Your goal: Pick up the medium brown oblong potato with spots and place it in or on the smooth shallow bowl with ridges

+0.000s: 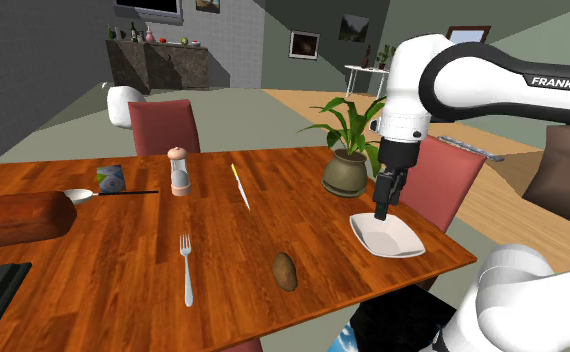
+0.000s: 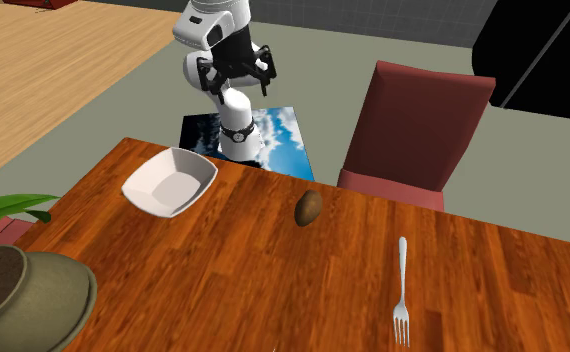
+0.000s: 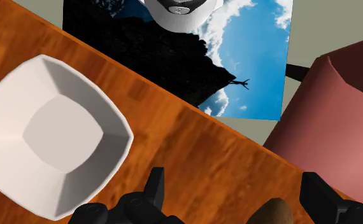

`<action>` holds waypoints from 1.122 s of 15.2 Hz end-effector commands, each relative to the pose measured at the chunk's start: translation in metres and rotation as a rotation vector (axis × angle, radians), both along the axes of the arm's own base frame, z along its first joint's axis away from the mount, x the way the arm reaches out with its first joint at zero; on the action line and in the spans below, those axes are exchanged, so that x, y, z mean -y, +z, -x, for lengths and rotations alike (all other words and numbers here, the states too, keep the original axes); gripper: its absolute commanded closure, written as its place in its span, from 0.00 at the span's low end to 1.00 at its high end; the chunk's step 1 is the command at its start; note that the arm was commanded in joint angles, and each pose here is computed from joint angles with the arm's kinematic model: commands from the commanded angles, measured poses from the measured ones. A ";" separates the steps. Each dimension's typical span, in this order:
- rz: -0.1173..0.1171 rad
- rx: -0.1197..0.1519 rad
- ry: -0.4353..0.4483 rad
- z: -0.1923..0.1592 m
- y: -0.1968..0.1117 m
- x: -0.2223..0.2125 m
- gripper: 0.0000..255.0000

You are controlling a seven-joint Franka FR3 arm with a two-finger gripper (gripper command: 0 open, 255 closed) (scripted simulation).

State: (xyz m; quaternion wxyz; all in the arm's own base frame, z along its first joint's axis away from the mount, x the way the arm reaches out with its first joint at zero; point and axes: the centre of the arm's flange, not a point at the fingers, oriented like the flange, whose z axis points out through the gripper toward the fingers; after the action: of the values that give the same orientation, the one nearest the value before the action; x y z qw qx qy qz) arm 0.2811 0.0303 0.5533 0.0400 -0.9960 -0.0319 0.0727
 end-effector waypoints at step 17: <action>0.033 -0.065 -0.363 -0.126 -0.139 -0.098 0.00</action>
State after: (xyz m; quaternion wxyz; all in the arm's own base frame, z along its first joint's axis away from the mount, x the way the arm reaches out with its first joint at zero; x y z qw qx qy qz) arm 0.3961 0.1215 0.4221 0.0366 -0.9851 0.1381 0.0959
